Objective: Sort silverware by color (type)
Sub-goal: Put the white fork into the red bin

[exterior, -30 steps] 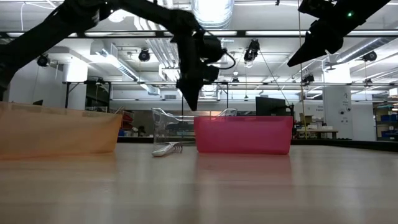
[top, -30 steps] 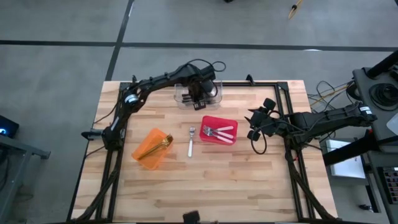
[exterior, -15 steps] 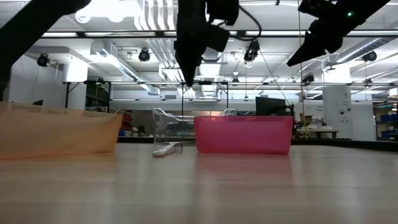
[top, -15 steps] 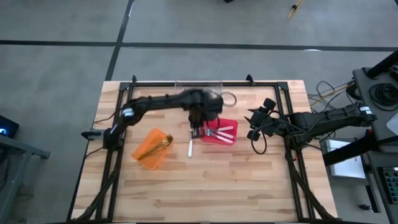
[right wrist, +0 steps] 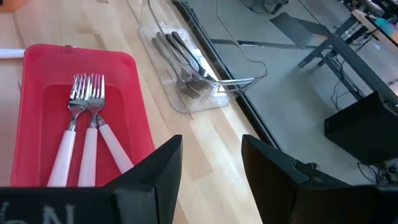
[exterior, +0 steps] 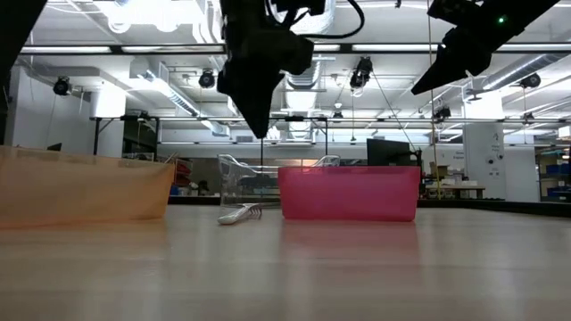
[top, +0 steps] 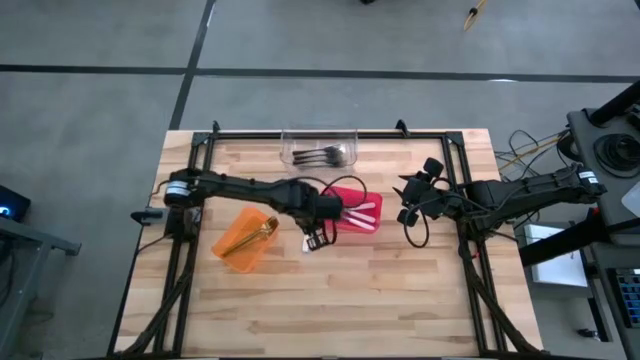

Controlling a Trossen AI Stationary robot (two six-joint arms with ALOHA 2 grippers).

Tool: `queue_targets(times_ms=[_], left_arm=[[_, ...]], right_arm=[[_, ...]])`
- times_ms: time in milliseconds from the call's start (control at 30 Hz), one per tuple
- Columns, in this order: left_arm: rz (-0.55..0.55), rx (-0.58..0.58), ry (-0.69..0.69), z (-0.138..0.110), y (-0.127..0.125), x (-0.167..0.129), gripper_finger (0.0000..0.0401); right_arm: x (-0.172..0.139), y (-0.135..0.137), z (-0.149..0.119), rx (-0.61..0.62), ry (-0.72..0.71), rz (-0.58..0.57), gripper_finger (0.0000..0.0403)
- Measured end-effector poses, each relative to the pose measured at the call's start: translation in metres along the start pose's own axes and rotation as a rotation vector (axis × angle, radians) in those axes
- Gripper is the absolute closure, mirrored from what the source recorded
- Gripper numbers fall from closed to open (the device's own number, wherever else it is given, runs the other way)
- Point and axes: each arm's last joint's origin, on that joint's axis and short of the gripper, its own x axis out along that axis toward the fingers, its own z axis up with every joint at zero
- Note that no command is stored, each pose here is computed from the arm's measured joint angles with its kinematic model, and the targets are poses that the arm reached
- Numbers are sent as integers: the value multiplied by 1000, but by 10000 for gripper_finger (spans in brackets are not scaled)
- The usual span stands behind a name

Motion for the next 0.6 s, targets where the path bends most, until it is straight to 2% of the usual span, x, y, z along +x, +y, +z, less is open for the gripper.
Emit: queue_targets(times_ms=[167, 267, 600], left_arm=[[-1, -65, -64, 0, -3, 10, 381], [3, -151, -51, 0, -3, 15, 381], [-44, -278, 4, -6, -13, 17, 376]], right_arm=[[0, 0, 1, 3, -4, 0, 245], [0, 0, 1, 0, -5, 1, 245], [0, 0, 5, 10, -42, 3, 245]])
